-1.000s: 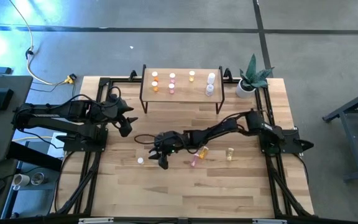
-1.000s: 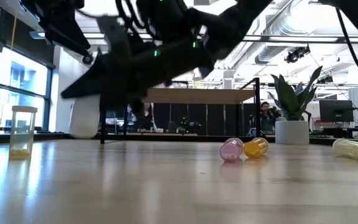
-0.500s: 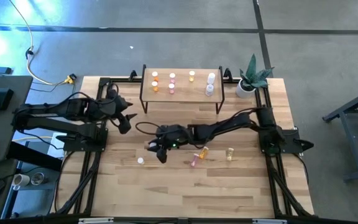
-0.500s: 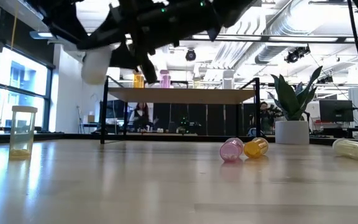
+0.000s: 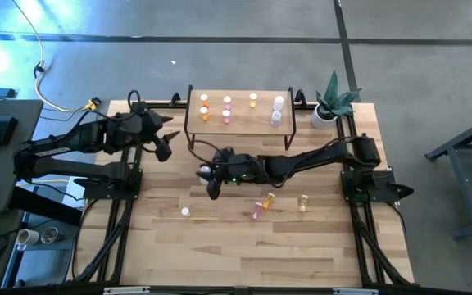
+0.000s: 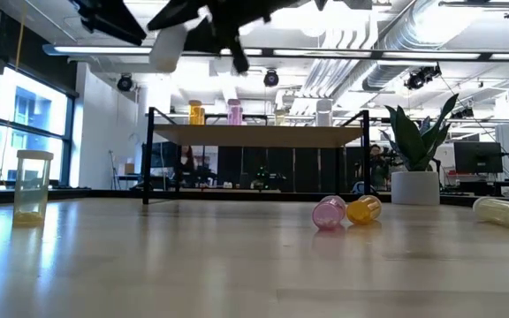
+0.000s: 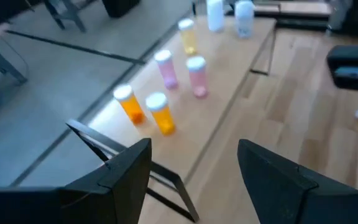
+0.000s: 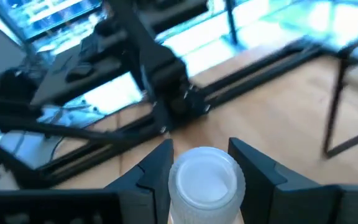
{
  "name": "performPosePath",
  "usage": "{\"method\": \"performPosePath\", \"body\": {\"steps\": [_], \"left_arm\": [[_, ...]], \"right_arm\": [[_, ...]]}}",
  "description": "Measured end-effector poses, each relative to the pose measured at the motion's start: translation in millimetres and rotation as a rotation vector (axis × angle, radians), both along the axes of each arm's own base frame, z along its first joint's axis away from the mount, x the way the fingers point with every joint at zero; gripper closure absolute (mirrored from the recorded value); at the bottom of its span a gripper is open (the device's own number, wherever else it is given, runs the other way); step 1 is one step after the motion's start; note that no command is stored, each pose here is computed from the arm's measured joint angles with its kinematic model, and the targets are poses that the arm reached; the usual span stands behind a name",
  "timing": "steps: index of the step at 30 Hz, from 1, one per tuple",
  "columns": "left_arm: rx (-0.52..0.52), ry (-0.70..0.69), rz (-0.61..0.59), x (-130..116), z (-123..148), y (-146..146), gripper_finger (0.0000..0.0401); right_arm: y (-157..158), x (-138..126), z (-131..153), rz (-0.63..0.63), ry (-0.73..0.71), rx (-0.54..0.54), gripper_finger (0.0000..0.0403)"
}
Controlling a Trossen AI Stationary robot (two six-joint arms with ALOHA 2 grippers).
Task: Pick and place medicine bottles onto shelf by color
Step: Put the white pill bottle on the shelf aligned with the other white pill bottles
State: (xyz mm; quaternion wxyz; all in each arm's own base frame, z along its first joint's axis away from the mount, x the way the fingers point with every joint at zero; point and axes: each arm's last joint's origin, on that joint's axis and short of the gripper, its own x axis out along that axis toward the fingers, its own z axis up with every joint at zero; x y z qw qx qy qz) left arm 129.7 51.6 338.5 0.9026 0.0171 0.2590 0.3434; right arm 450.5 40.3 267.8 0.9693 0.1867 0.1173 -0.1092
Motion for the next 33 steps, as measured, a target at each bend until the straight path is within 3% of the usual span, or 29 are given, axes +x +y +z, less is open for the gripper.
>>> {"method": "performPosePath", "body": {"steps": [10, 19, 26, 33], "left_arm": [[0.093, -0.111, 0.101, -0.9, 13.6, 18.8, 0.0174], [0.135, -0.182, 0.218, -7.5, 21.1, 34.5, 0.0174], [0.148, -0.178, 0.294, -13.0, 21.4, 41.6, 0.0174], [0.152, -0.176, 0.326, -15.9, 21.5, 45.1, 0.0174]], "right_arm": [[-46.0, -39.4, 73.8, -0.186, -0.058, -0.27, 0.0282], [-108.9, -101.6, 141.5, -0.351, -0.065, -0.53, 0.0281], [-157.8, -154.2, 177.3, -0.53, -0.046, -0.689, 0.0281], [-217.0, -199.8, 188.5, -0.666, -0.025, -0.729, 0.0281]]}}
